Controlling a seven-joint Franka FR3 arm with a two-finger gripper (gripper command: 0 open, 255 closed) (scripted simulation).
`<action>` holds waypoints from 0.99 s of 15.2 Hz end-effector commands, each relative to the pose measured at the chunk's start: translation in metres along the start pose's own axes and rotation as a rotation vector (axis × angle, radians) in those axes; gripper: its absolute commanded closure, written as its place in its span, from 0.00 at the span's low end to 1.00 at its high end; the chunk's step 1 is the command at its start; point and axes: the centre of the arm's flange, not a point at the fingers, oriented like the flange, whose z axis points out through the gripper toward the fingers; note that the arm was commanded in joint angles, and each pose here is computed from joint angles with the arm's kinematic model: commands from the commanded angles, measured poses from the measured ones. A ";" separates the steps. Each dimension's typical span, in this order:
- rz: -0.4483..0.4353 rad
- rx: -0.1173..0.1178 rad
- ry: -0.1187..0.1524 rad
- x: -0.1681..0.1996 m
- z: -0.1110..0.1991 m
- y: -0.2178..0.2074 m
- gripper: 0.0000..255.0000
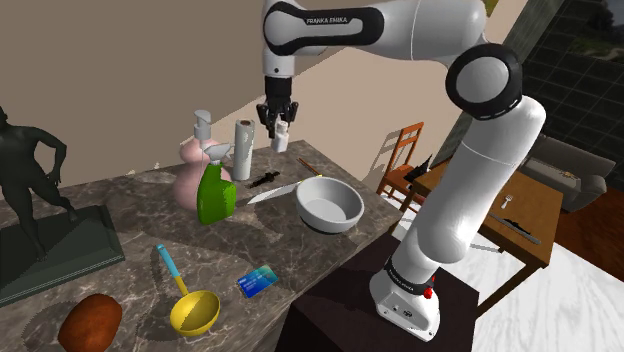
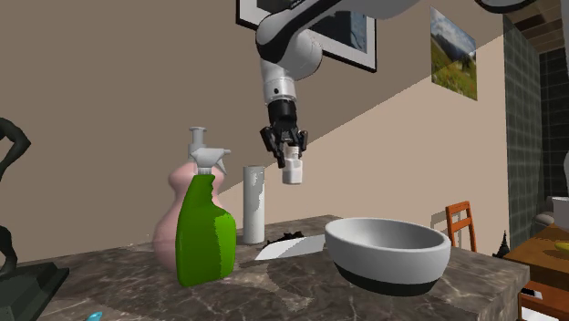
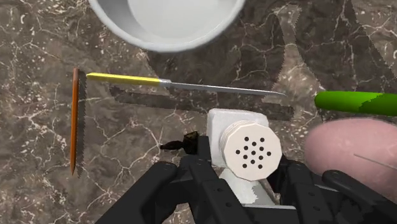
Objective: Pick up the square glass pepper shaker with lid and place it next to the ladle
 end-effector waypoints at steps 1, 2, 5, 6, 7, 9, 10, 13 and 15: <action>0.001 0.000 0.000 -0.022 0.006 -0.014 1.00; 0.001 0.000 0.000 -0.033 0.009 -0.022 1.00; 0.001 0.000 0.000 -0.063 0.015 -0.046 1.00; 0.001 0.000 0.000 -0.074 0.017 -0.054 1.00; 0.001 0.000 0.000 -0.084 0.019 -0.062 1.00; 0.001 0.000 0.000 -0.105 0.024 -0.078 1.00; 0.001 0.000 0.000 -0.115 0.026 -0.086 1.00; 0.001 0.000 0.000 -0.146 0.032 -0.110 1.00; 0.001 0.000 0.000 -0.167 0.036 -0.126 1.00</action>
